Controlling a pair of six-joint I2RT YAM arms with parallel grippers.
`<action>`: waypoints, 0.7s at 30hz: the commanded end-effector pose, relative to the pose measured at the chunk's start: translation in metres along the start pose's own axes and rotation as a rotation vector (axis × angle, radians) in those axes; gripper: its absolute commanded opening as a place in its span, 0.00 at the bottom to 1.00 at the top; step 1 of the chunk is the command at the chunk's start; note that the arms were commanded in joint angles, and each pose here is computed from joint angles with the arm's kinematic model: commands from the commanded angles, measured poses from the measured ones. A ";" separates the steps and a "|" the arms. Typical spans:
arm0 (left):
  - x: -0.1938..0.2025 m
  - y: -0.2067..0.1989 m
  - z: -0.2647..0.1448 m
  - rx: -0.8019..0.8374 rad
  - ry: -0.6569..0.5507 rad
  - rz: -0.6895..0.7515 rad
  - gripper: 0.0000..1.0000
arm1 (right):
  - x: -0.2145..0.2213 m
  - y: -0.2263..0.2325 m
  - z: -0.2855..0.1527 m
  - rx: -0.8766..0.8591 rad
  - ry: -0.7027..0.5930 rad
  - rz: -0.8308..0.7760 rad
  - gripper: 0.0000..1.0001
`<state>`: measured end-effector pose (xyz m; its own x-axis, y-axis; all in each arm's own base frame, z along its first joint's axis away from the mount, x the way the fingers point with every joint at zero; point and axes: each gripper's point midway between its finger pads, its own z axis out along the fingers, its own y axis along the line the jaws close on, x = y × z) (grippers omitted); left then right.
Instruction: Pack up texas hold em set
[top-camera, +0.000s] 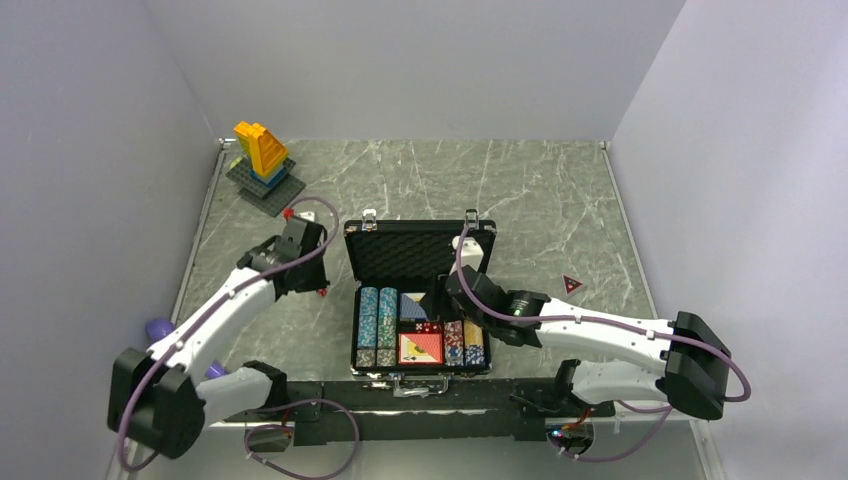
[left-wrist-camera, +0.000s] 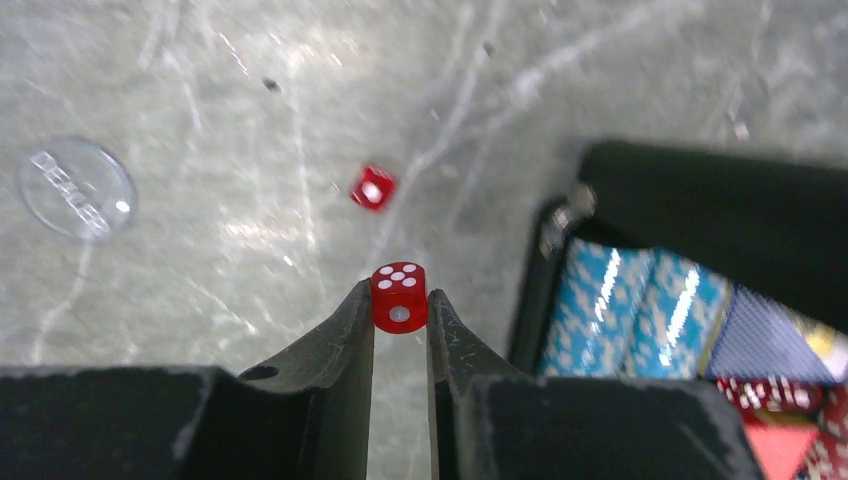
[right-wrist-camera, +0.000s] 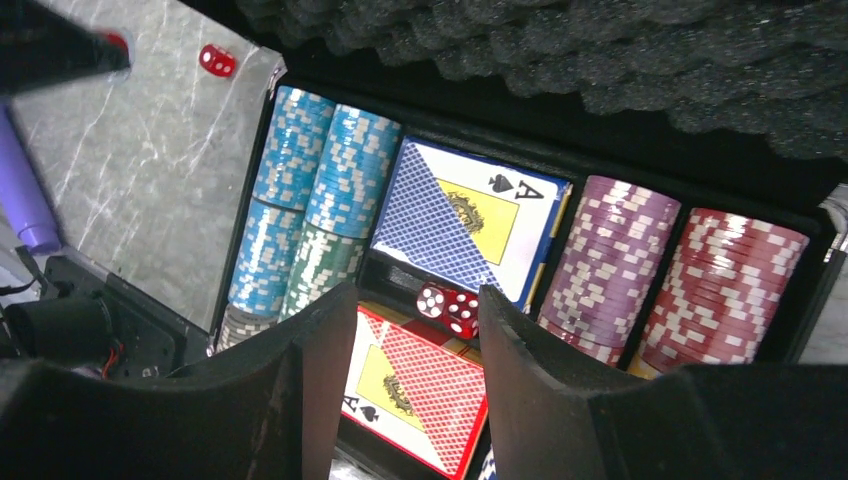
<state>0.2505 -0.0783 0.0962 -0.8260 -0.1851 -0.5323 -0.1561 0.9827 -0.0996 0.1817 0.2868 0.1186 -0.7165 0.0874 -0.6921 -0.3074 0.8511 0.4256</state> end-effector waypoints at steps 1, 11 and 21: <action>0.041 -0.013 -0.024 0.023 0.043 -0.033 0.00 | -0.014 -0.006 -0.005 0.015 -0.058 0.029 0.52; 0.094 -0.071 -0.064 0.167 0.065 -0.046 0.00 | -0.009 -0.007 -0.001 0.011 -0.046 0.058 0.52; 0.120 -0.149 -0.065 0.290 0.110 0.020 0.00 | -0.006 -0.007 -0.002 0.002 -0.044 0.085 0.52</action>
<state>0.1286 -0.2083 0.0858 -0.9017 -0.0848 -0.4239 0.0143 0.9742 -0.2252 0.1842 0.2758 0.1098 -0.7250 0.1310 -0.6761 -0.2526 0.8627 0.4380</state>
